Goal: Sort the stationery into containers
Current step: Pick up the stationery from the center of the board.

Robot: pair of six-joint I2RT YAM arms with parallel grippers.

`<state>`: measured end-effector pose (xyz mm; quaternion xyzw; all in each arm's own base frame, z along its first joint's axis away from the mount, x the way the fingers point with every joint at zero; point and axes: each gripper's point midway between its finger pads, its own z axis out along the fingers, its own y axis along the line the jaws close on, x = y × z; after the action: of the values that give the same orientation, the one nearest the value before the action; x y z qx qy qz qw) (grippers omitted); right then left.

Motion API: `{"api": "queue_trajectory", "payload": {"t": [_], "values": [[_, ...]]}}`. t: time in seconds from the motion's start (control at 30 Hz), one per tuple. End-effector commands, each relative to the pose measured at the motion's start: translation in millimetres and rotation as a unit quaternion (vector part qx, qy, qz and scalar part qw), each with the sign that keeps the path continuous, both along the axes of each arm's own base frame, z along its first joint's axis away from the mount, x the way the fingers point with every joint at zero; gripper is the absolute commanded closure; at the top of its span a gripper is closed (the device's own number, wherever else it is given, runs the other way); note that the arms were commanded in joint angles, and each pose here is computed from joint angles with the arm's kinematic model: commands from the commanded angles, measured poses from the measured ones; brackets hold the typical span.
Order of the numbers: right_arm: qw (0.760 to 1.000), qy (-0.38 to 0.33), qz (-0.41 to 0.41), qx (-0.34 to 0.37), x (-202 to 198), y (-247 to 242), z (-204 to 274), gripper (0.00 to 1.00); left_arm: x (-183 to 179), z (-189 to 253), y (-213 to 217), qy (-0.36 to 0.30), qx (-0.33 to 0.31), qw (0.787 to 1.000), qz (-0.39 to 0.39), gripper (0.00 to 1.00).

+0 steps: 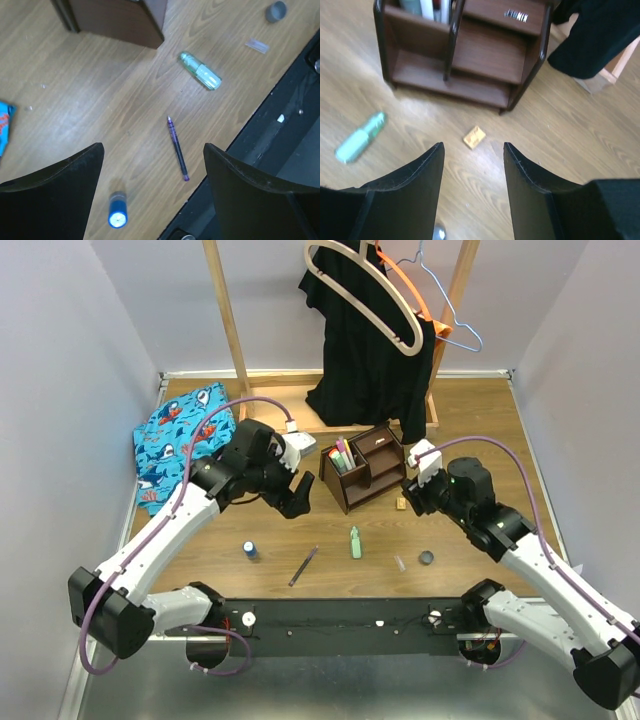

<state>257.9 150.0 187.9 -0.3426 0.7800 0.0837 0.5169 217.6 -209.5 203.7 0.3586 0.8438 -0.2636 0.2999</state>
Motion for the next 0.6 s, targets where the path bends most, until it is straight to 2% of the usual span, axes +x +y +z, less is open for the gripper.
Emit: {"api": "queue_trajectory", "payload": {"t": [0.0,0.03,0.1,0.17,0.23,0.27,0.3,0.37,0.4,0.47,0.5,0.53,0.57], "values": [[0.993,0.039,0.088,-0.071,-31,-3,8,0.43,5,-14,10,0.034,0.001,0.993,0.112,0.09],[0.988,0.048,0.114,-0.097,-39,-6,2,0.43,2,-20,10,0.044,0.000,0.992,0.118,0.08],[0.984,0.047,0.141,-0.098,-44,-2,4,0.42,3,-21,10,0.046,-0.006,0.991,0.127,0.08],[0.979,0.048,0.172,-0.099,-49,4,3,0.41,13,-16,12,0.017,-0.007,0.991,0.130,0.05],[0.972,0.040,0.221,-0.073,-54,23,15,0.33,33,1,26,-0.039,0.011,0.991,0.131,0.03],[0.971,0.038,0.227,-0.062,-52,29,18,0.29,56,5,55,-0.067,0.041,0.980,0.185,0.01],[0.969,0.041,0.240,-0.047,-49,38,20,0.28,69,10,70,-0.084,0.056,0.974,0.201,0.01],[0.966,0.023,0.255,-0.016,-39,56,33,0.28,92,28,104,-0.112,0.066,0.960,0.247,0.01],[0.958,0.034,0.283,0.005,-39,71,32,0.28,102,31,136,-0.114,0.076,0.945,0.297,0.01],[0.954,0.023,0.293,0.053,-24,96,55,0.24,103,42,166,-0.103,0.080,0.931,0.341,0.01],[0.951,0.033,0.299,0.074,-20,108,61,0.24,102,46,190,-0.097,0.079,0.917,0.378,0.01],[0.949,0.076,0.295,0.084,-7,122,45,0.24,97,48,197,-0.089,0.075,0.913,0.390,0.01],[0.945,0.062,0.307,0.095,1,135,66,0.23,94,48,209,-0.087,0.075,0.907,0.406,0.01]]}}
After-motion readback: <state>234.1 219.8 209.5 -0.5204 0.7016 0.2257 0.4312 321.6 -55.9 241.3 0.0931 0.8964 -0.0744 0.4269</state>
